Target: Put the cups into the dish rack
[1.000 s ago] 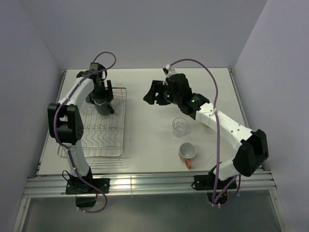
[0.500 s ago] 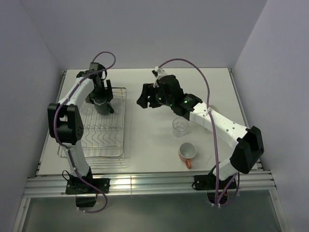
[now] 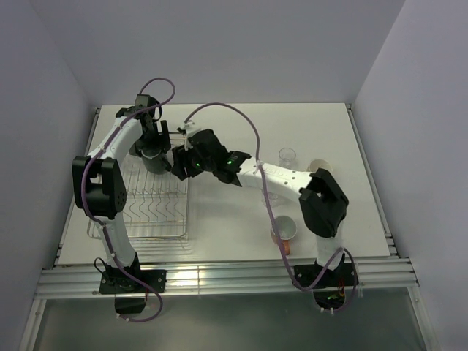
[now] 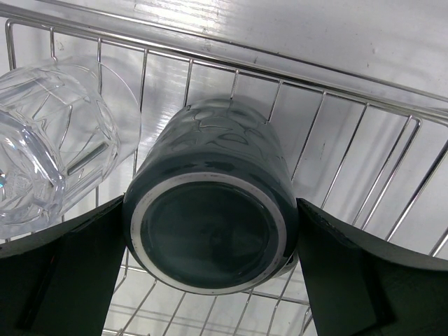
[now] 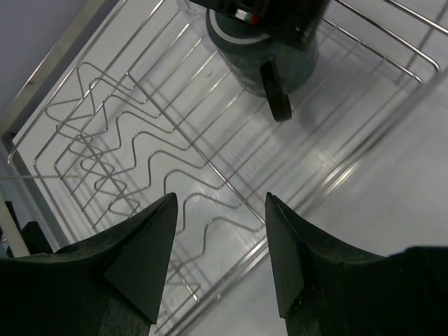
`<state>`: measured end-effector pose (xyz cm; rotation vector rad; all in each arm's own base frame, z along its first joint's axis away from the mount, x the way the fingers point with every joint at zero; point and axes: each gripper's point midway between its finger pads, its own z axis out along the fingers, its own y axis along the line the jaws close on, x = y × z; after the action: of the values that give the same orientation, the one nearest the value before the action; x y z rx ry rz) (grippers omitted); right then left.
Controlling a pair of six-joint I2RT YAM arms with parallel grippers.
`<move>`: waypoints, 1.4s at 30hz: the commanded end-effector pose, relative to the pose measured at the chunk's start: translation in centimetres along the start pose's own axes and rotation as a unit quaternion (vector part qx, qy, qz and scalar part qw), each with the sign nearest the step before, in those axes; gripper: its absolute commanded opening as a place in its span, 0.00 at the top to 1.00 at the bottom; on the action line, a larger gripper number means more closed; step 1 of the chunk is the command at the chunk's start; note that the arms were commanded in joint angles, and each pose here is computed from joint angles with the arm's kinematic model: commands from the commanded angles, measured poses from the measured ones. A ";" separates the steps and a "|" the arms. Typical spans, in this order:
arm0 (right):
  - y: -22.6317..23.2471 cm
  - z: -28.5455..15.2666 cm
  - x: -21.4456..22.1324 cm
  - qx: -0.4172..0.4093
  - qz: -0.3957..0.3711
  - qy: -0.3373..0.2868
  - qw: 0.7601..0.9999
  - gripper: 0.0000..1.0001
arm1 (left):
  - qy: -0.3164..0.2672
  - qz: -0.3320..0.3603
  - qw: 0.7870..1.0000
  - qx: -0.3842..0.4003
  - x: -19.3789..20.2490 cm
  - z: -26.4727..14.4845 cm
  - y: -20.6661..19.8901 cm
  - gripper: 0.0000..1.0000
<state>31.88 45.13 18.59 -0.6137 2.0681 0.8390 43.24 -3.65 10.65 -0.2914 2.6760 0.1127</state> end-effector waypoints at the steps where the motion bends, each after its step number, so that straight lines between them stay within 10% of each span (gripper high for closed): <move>1: 2.3 1.4 -5.2 -0.022 -0.033 -0.092 0.995 0.40 | -0.063 -0.007 0.998 0.024 -2.8 -3.3 -0.5 0.01; 34: -2.2 12.3 -0.9 0.069 -0.063 -0.060 0.994 0.44 | -0.049 0.000 0.998 0.045 -1.8 -3.4 -1.2 0.01; 42: -2.3 13.1 0.0 0.064 -0.061 -0.052 0.995 0.60 | -0.050 0.000 0.997 0.051 -1.7 -3.7 -1.3 0.01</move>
<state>39.23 52.56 11.08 -0.6133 1.9814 0.6433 42.85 -4.57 10.68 -0.2687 2.6861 0.0471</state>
